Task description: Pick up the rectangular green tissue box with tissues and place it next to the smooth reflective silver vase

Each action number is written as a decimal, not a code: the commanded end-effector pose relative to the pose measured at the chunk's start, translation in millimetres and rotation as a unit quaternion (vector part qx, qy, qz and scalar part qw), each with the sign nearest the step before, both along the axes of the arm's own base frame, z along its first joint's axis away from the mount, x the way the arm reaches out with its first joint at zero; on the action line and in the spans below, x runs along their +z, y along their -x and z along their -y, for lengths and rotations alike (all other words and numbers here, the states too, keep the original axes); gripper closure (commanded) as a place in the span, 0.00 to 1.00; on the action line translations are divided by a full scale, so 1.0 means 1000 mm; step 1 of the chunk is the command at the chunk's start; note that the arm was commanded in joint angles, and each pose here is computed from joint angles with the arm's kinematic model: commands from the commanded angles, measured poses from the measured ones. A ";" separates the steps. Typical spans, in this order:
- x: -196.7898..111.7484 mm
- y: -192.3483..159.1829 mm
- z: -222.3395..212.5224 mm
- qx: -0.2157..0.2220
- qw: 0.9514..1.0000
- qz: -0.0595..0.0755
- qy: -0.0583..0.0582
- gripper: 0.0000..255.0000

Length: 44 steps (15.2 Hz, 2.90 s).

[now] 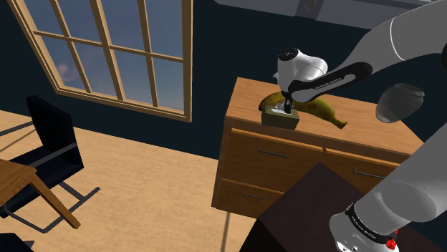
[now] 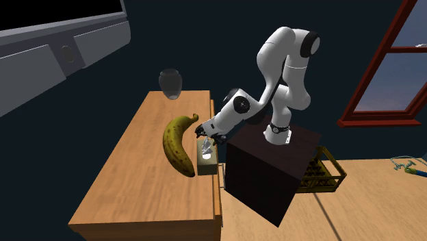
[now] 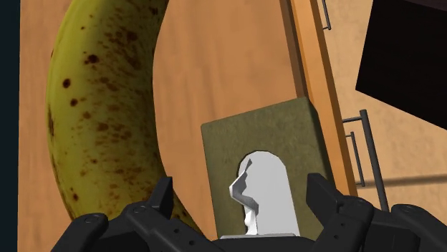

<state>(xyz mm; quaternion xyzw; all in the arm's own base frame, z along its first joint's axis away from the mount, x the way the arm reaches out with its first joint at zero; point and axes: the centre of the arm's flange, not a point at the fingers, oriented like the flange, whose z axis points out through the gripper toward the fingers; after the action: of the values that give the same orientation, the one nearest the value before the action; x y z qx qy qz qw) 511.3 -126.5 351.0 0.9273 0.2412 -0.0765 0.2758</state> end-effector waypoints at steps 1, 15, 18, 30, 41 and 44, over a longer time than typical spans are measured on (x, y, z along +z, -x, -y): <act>-0.001 0.000 0.001 0.000 1.000 0.000 0.000 0.00; -0.001 0.000 0.001 0.000 1.000 0.000 0.000 1.00; 0.015 0.000 0.001 0.000 1.000 0.000 0.000 1.00; 0.078 0.000 0.001 0.000 1.000 0.000 0.000 1.00; 0.137 0.000 0.001 0.000 1.000 0.000 0.000 1.00; 0.152 0.000 0.001 0.000 1.000 0.000 0.000 1.00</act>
<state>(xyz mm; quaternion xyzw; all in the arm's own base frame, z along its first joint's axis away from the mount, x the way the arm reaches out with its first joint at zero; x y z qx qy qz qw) 511.7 -127.0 498.5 0.9273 0.2413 -0.0763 0.2759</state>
